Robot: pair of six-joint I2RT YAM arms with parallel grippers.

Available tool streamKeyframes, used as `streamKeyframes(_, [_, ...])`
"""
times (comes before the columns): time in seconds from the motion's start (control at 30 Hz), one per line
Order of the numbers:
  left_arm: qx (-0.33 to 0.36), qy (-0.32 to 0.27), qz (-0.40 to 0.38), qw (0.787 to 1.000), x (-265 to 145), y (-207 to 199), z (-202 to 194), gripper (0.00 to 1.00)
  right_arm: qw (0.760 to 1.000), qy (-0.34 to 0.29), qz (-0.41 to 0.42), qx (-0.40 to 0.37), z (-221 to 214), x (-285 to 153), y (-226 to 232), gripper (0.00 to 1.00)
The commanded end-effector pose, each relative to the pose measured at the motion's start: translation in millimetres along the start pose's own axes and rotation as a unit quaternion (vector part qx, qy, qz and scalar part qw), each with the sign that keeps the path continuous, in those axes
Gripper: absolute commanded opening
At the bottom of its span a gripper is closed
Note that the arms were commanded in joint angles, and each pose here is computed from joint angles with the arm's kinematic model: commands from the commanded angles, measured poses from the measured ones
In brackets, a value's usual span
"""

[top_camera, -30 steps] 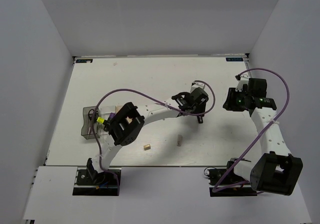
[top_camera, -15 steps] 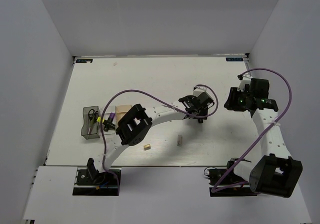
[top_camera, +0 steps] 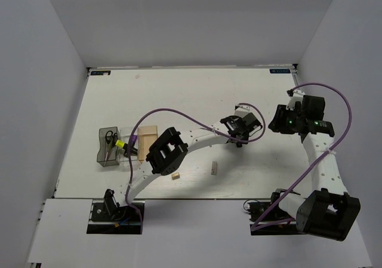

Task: Sort the stationery into containers
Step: Pick up the pen from the center of the board.

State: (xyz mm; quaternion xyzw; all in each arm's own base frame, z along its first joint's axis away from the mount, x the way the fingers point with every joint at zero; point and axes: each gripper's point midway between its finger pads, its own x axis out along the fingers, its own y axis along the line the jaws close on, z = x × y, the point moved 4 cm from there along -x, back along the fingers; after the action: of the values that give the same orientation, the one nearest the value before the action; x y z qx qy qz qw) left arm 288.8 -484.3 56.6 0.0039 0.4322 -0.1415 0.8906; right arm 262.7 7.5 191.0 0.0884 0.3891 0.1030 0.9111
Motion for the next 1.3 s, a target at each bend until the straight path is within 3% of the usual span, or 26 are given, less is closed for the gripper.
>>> streamKeyframes(0.0, [0.017, 0.026, 0.04, 0.999, -1.4, 17.3, -15.9, 0.59, 1.0, -0.023, 0.009, 0.0, 6.7, -5.5, 2.7, 0.44])
streamKeyframes(0.17, [0.03, 0.032, 0.082, 0.996, 0.0, 37.3, -20.4, 0.53, 1.0, -0.024, 0.014, 0.007, 5.7, -6.6, 2.5, 0.44])
streamKeyframes(0.47, [0.069, 0.047, 0.104, 0.991, 0.1, 70.5, -26.6, 0.53, 0.999, -0.034, 0.022, 0.013, 8.1, -11.1, 3.7, 0.44])
streamKeyframes(0.9, [0.174, 0.074, 0.076, 0.979, 25.3, 80.0, -38.2, 0.66, 0.999, -0.032, 0.028, 0.022, 6.2, -11.0, 1.9, 0.44])
streamKeyframes(1.03, [0.183, 0.095, 0.065, 0.976, 29.0, 81.4, -51.1, 0.6, 0.999, -0.033, 0.028, 0.023, 7.1, -10.7, 1.5, 0.44])
streamKeyframes(1.27, [0.184, 0.139, 0.049, 0.972, 31.0, 86.1, -75.6, 0.42, 0.999, -0.033, 0.026, 0.027, 6.8, -11.0, -0.4, 0.44])
